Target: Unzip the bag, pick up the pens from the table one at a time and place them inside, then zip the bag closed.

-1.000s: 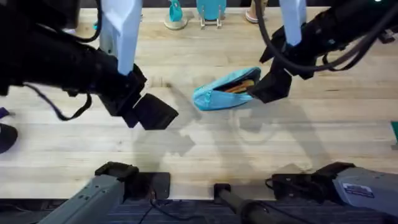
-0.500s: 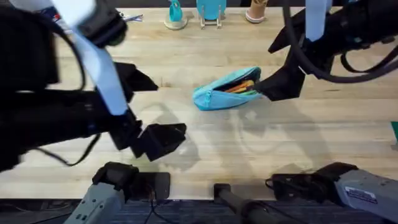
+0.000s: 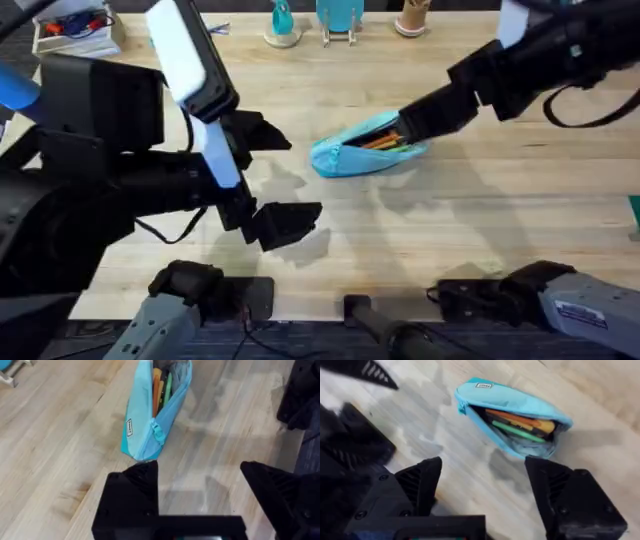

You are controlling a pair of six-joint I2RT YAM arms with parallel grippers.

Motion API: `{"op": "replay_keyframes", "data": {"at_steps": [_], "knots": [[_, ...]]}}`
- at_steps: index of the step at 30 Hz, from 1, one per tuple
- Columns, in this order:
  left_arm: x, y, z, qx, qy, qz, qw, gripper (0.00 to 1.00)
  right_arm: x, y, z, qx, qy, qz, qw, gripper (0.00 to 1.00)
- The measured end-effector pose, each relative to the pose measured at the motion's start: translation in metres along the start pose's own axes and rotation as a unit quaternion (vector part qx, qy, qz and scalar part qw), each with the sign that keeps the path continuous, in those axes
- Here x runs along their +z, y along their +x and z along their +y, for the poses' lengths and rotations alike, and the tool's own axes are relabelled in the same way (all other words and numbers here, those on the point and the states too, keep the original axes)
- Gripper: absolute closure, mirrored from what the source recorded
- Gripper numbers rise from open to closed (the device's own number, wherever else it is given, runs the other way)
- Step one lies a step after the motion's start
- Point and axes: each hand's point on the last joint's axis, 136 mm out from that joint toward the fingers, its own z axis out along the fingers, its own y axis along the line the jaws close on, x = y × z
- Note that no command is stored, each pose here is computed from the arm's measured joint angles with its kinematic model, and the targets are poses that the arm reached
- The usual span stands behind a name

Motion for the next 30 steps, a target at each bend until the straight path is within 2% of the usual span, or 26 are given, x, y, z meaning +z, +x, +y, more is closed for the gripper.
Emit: {"op": "replay_keyframes", "data": {"at_steps": [6,10,15,22,30], "knots": [[0.004,0.004,-0.001,0.027,0.005,0.0,1.0,0.005,0.0,-0.001,0.0,0.1,-0.002,-0.002,0.995,0.005],[0.014,0.024,-0.005,0.021,0.019,0.018,0.999,0.006,0.0,-0.001,0.002,0.155,-0.005,-0.002,0.988,0.005],[0.019,0.035,-0.008,0.016,0.027,0.028,0.999,0.006,0.0,-0.004,0.011,0.199,-0.028,-0.003,0.979,0.005],[0.018,0.041,-0.001,0.02,0.007,0.046,0.999,0.006,0.007,-0.002,0.04,0.249,-0.05,0.016,0.967,0.005],[0.018,0.044,0.003,0.022,-0.005,0.057,0.998,0.006,0.017,0.005,0.061,0.319,-0.005,0.026,0.947,0.005]]}}
